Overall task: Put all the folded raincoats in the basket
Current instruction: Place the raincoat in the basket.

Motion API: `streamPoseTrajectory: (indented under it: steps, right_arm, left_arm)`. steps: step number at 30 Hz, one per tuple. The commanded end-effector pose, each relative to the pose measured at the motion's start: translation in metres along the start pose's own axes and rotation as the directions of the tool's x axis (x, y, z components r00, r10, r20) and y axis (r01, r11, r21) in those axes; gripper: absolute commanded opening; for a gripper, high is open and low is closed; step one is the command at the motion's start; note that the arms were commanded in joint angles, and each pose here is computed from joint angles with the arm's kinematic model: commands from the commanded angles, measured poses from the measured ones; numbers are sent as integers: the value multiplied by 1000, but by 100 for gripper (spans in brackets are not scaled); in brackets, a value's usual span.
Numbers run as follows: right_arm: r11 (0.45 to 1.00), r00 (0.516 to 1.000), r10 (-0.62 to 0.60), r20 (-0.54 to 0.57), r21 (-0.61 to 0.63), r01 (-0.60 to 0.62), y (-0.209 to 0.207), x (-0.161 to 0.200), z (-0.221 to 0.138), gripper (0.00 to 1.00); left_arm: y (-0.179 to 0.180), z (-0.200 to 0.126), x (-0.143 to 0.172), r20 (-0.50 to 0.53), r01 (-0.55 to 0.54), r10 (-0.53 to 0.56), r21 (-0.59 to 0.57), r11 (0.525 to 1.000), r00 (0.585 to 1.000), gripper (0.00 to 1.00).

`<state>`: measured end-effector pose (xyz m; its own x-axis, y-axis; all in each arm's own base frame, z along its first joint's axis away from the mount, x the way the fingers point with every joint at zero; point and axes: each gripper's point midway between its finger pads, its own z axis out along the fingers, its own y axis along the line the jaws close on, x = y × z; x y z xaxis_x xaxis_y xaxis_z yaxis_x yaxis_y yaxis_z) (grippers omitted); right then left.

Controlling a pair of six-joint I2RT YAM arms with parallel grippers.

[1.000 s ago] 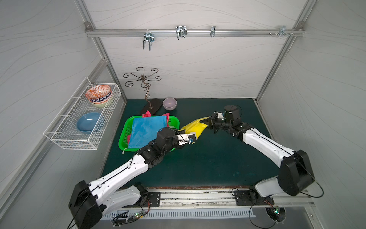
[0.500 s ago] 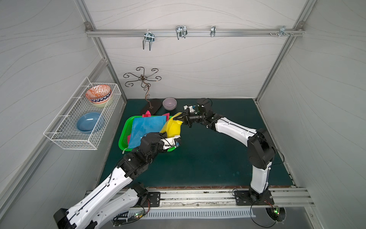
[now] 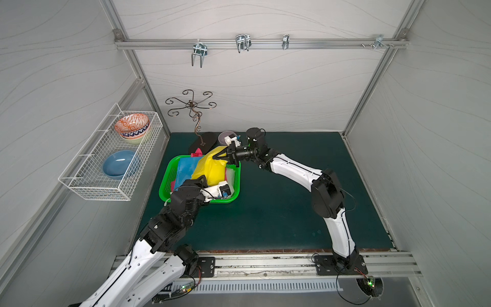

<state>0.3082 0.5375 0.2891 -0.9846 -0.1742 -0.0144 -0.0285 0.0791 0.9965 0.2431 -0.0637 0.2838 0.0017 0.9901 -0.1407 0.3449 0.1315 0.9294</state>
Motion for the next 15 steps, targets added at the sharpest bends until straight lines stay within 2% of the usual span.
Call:
streamPoseTrajectory:
  steps: [1,9,15]
  right_arm:
    - [997,995,-77,63,-10,78,-6,-25,11,0]
    - [976,975,-219,-40,-14,218,-25,-23,48,0]
    - [974,973,-217,-75,-80,211,-34,-26,69,0]
  left_arm:
    - [7,-3,9,-11,-15,15,-22,1000,1000,0]
    - [-15,6,34,-95,-62,63,13,998,993,0]
    - [9,-5,37,-114,-26,19,-58,998,993,0]
